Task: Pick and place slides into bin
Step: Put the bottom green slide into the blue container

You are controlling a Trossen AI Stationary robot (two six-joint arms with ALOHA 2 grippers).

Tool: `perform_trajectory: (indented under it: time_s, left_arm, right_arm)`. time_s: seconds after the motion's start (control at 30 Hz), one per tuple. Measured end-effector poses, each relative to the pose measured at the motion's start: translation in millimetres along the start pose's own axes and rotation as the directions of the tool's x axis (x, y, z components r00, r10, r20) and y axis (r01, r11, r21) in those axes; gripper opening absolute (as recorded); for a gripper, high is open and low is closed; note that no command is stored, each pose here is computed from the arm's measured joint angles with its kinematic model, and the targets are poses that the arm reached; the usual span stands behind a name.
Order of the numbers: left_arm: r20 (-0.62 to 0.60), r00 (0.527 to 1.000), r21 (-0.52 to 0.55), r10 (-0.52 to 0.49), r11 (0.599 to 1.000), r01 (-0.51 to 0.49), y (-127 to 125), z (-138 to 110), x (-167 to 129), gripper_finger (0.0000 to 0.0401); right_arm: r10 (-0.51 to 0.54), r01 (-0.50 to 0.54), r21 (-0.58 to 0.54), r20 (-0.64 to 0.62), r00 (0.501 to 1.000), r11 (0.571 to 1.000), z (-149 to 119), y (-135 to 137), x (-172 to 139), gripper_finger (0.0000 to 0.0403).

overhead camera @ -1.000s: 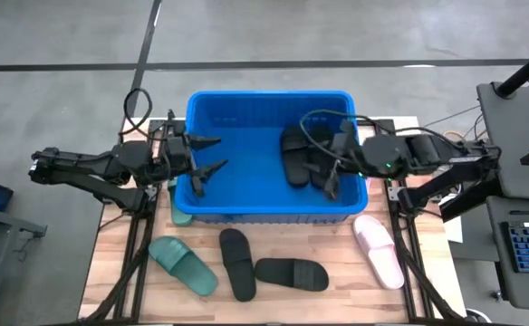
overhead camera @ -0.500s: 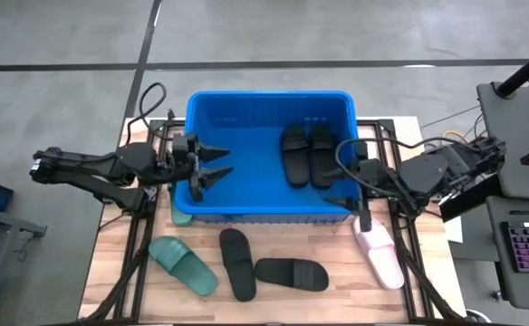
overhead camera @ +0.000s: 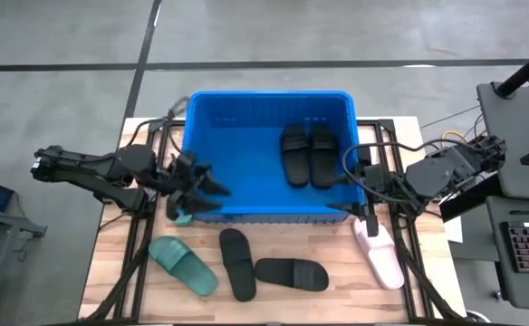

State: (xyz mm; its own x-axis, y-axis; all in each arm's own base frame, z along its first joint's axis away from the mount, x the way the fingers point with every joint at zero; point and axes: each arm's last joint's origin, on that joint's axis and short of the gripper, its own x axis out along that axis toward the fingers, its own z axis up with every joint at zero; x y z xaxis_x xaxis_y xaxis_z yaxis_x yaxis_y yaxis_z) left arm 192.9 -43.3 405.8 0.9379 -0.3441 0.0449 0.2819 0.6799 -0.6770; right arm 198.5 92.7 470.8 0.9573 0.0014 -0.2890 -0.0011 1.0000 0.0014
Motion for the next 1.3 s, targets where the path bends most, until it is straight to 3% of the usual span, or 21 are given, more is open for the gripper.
perform_trajectory:
  time_s: [0.07,0.13,0.23,0.37,0.53,0.67,0.97,1.1,1.23,1.3]
  left_arm:
    - [-0.105,0.993,-0.135,-0.044,0.99,0.03,-0.6,-7.4,1.1,0.0263]
    - [-0.23,0.972,-0.268,-0.048,0.963,-0.016,1.1,-18.3,0.5,0.0263]
    - [-0.413,0.911,-0.404,0.001,0.896,-0.184,5.9,-37.0,-4.1,0.0263]
    - [-0.598,0.797,-0.436,0.087,0.798,-0.415,9.9,-58.4,-13.3,0.0263]
    - [-0.695,0.706,-0.407,0.135,0.735,-0.542,7.5,-77.7,-15.0,0.0261]
    - [-0.768,0.61,-0.315,0.195,0.714,-0.625,6.4,-97.5,-5.1,0.025]
    - [-0.87,0.344,-0.081,0.352,0.585,-0.807,15.9,-152.1,30.1,0.0223]
    - [-0.893,0.197,0.031,0.404,0.493,-0.869,13.6,-169.1,37.2,0.0221]
    - [-0.886,0.016,0.165,0.463,0.348,-0.923,9.0,-177.6,36.8,0.0221]
    - [-0.875,-0.02,0.192,0.484,0.309,-0.931,7.2,-181.7,39.7,0.0221]
  right_arm:
    - [0.0,0.0,-0.004,0.0,1.0,1.0,0.0,0.0,0.0,0.0226]
    - [0.0,0.0,-0.015,0.0,1.0,1.0,0.0,0.0,0.0,0.0226]
    - [0.0,0.0,-0.032,0.0,1.0,0.999,0.0,0.0,0.0,0.0226]
    - [0.0,0.0,-0.038,0.0,1.0,0.999,0.0,0.0,0.0,0.0226]
    - [-0.004,0.004,-0.056,-0.002,1.0,0.998,-0.6,0.0,0.4,0.0226]
    - [-0.026,0.026,-0.059,-0.001,1.0,0.998,-1.2,-0.5,0.9,0.0226]
    - [-0.031,0.029,-0.072,-0.025,0.999,0.997,-4.0,-0.8,1.1,0.0226]
    - [-0.032,0.03,-0.073,-0.028,0.999,0.997,-4.3,-0.9,1.1,0.0226]
    - [-0.032,0.03,-0.078,-0.029,0.999,0.996,-4.5,-0.9,1.2,0.0226]
    - [-0.033,0.03,-0.079,-0.029,0.999,0.996,-4.5,-0.9,1.2,0.0226]
